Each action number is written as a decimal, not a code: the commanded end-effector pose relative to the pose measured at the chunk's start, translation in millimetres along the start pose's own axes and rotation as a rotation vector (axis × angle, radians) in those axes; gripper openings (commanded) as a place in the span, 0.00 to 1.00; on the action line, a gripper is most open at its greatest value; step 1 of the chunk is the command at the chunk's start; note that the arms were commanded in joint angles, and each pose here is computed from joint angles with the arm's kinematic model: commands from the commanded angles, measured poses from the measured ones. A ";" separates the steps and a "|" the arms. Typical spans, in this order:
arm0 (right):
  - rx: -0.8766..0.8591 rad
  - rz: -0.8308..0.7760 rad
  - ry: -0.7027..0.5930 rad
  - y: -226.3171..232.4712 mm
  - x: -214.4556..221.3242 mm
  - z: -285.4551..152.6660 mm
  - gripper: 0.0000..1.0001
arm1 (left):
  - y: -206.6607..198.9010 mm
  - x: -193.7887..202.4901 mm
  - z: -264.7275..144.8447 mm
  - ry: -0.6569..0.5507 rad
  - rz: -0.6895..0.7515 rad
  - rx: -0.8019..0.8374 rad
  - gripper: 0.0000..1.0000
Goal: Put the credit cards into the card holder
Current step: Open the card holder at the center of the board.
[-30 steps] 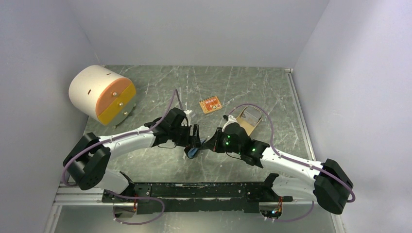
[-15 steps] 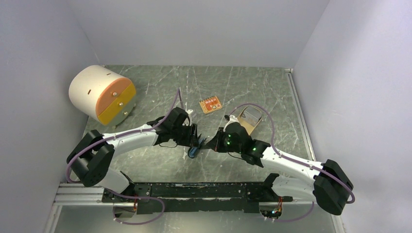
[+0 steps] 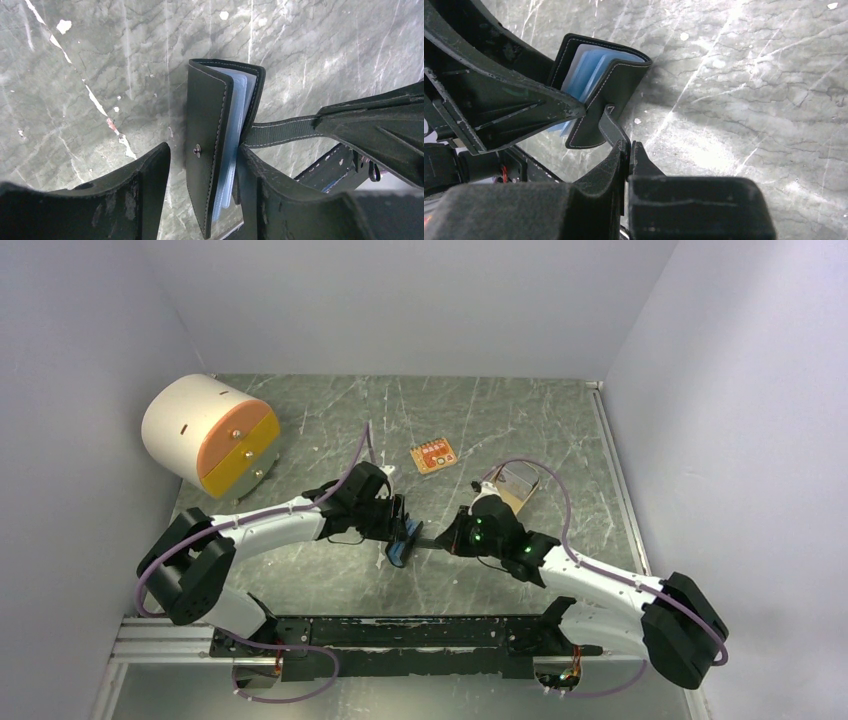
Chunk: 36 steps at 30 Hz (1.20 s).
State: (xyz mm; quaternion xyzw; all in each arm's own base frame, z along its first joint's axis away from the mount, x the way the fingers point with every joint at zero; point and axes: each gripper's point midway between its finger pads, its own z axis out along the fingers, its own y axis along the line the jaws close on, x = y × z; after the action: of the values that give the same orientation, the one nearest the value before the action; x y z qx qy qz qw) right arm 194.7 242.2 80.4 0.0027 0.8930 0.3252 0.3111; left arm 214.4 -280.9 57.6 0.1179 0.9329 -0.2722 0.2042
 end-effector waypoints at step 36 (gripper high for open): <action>0.102 -0.030 0.076 -33.7 2.3 11.2 0.27 | -20.5 7.8 -19.2 -0.003 -0.040 0.178 0.18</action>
State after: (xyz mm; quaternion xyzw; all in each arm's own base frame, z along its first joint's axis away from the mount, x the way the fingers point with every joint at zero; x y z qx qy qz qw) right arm 197.0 219.1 34.0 -0.0092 0.9206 0.2746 0.2774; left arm 197.7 -269.2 56.6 0.1069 0.9294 -0.2996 0.1873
